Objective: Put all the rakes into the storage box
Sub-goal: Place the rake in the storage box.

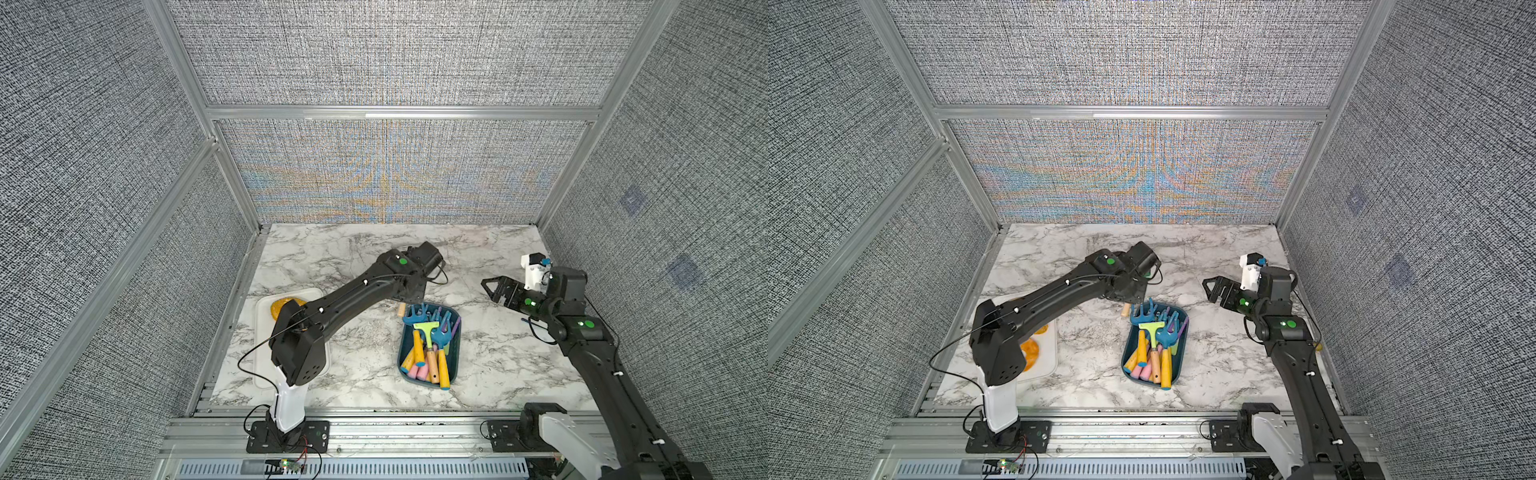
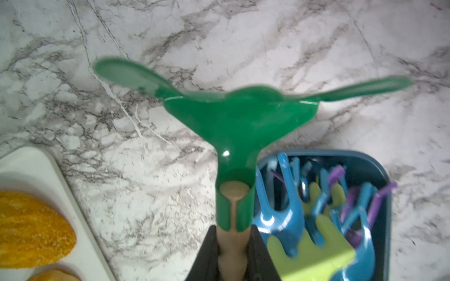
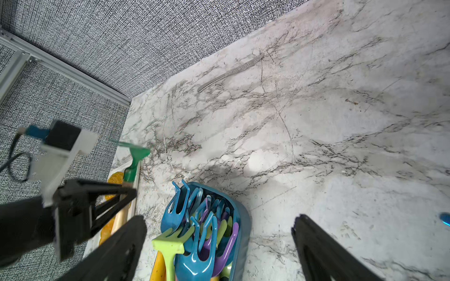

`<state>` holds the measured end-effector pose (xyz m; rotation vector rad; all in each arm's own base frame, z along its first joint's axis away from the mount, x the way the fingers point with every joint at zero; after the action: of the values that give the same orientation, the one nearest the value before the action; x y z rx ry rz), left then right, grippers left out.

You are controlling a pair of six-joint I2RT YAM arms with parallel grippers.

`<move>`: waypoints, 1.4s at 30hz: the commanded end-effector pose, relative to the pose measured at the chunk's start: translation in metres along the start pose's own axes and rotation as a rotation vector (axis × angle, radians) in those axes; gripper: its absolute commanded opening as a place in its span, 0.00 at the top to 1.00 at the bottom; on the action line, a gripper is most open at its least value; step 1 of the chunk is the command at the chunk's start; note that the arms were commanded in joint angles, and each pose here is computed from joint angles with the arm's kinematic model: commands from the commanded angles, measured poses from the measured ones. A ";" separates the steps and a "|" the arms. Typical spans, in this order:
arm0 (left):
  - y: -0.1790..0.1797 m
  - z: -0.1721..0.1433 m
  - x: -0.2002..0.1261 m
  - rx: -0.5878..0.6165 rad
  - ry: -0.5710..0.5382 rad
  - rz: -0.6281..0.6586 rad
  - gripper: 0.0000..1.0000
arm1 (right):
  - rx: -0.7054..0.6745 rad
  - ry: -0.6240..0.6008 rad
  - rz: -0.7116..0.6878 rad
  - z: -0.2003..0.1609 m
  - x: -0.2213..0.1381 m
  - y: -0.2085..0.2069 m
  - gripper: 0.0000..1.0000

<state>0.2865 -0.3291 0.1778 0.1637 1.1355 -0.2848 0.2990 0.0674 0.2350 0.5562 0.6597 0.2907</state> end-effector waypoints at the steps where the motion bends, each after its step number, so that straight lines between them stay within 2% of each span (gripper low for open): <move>1: -0.013 -0.016 -0.013 -0.075 -0.052 -0.004 1.00 | 0.009 -0.001 0.008 -0.002 -0.002 0.002 0.01; 8: -0.054 -0.077 -0.025 -0.127 -0.069 -0.104 1.00 | 0.023 0.019 0.011 -0.019 -0.004 -0.004 0.01; 12: -0.076 -0.099 -0.022 -0.110 -0.070 -0.089 1.00 | 0.020 0.021 0.022 -0.022 -0.005 -0.002 0.01; 16: -0.079 -0.105 -0.013 -0.098 -0.074 -0.041 1.00 | 0.019 0.022 0.031 -0.023 -0.007 -0.001 0.01; 22: -0.076 -0.095 -0.007 -0.079 -0.110 0.030 1.00 | 0.014 0.023 0.033 -0.024 -0.007 -0.001 0.01; 29: -0.082 -0.097 0.007 -0.055 -0.069 0.060 1.00 | 0.013 0.024 0.034 -0.022 -0.005 -0.001 0.01; 32: -0.081 -0.098 0.009 -0.056 -0.053 0.075 0.93 | 0.012 0.029 0.039 -0.023 -0.003 -0.001 0.01; 35: -0.082 -0.098 0.008 -0.059 -0.050 0.067 0.76 | 0.015 0.033 0.040 -0.024 -0.002 -0.001 0.01; 38: -0.083 -0.098 0.007 -0.061 -0.052 0.060 0.64 | 0.015 0.036 0.040 -0.025 -0.001 -0.002 0.01; 42: -0.084 -0.096 0.005 -0.061 -0.052 0.054 0.63 | 0.014 0.036 0.042 -0.025 -0.001 -0.002 0.01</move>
<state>0.1785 -0.3862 0.1312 0.1277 1.0832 -0.2111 0.2810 0.0734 0.2160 0.5844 0.6980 0.3185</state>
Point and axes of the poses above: each gripper's point midway between its finger pads, its own x axis out along the fingers, its own y axis along the line the jaws close on, z = x × y, the point moved 1 cm from there along -x, back along the fingers, and after that the axes turned 1 degree about x, right-handed, at the moved point
